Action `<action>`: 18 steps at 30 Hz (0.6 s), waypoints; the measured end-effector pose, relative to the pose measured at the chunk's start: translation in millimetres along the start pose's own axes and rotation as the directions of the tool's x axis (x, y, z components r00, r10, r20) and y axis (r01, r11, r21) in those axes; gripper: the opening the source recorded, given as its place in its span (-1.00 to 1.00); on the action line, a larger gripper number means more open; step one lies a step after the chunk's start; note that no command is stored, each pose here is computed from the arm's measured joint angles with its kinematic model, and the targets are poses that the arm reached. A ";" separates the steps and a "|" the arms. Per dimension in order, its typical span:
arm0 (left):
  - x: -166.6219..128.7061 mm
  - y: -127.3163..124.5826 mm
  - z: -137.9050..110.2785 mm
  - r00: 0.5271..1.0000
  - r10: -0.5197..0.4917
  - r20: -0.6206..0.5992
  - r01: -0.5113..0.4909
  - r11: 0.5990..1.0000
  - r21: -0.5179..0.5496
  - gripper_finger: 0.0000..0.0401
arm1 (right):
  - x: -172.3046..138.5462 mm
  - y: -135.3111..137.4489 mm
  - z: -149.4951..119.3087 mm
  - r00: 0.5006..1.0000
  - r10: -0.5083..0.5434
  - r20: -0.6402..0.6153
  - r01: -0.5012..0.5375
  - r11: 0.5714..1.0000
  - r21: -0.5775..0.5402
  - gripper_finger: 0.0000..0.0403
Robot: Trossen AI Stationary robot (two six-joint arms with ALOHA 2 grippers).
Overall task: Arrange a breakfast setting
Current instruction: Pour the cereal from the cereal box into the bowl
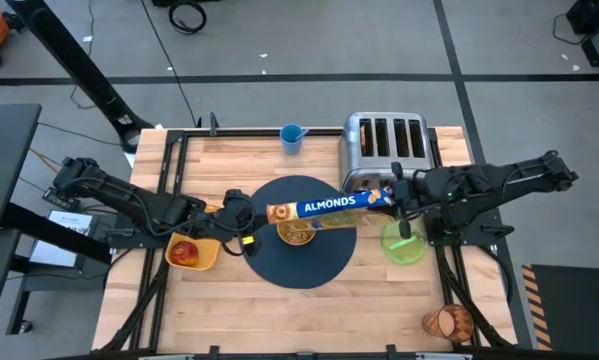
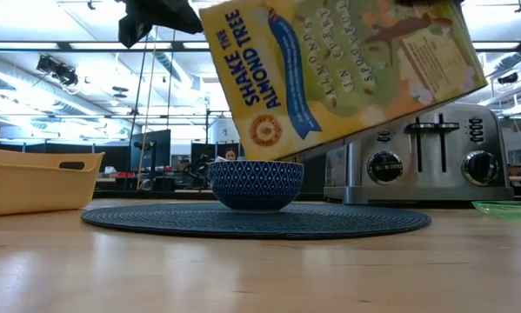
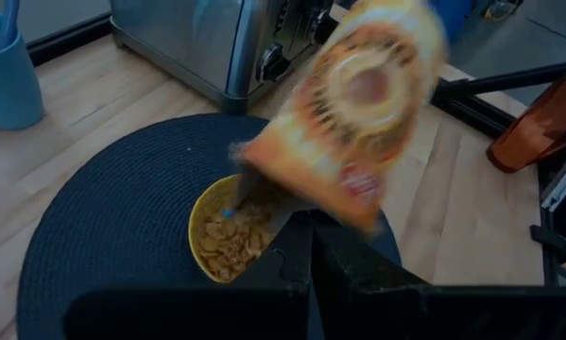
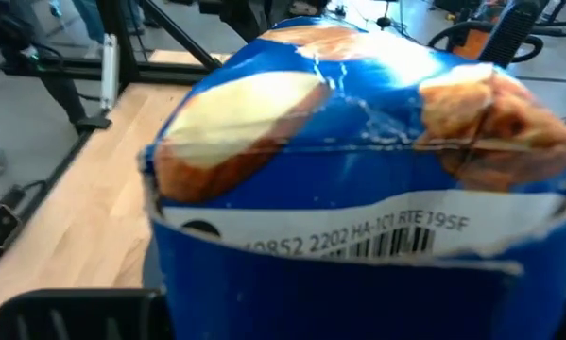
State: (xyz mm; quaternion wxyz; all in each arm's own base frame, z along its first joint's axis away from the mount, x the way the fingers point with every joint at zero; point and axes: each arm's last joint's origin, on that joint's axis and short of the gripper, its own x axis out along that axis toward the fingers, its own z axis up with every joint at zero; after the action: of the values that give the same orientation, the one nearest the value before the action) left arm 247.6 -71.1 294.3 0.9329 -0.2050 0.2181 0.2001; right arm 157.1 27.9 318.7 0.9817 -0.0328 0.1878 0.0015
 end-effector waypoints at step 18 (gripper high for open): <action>0.0 -1.4 1.7 1.000 -0.013 0.015 0.013 1.000 -0.017 -0.96 | -28.5 -5.1 -7.9 0.999 0.033 -0.007 -0.033 0.999 0.035 -0.54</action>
State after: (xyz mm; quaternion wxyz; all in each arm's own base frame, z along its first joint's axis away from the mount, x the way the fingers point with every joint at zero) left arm 248.8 -71.5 296.1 0.9340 -0.2130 0.2079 0.1975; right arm 127.8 22.6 322.2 0.9812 -0.0125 0.1919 0.0141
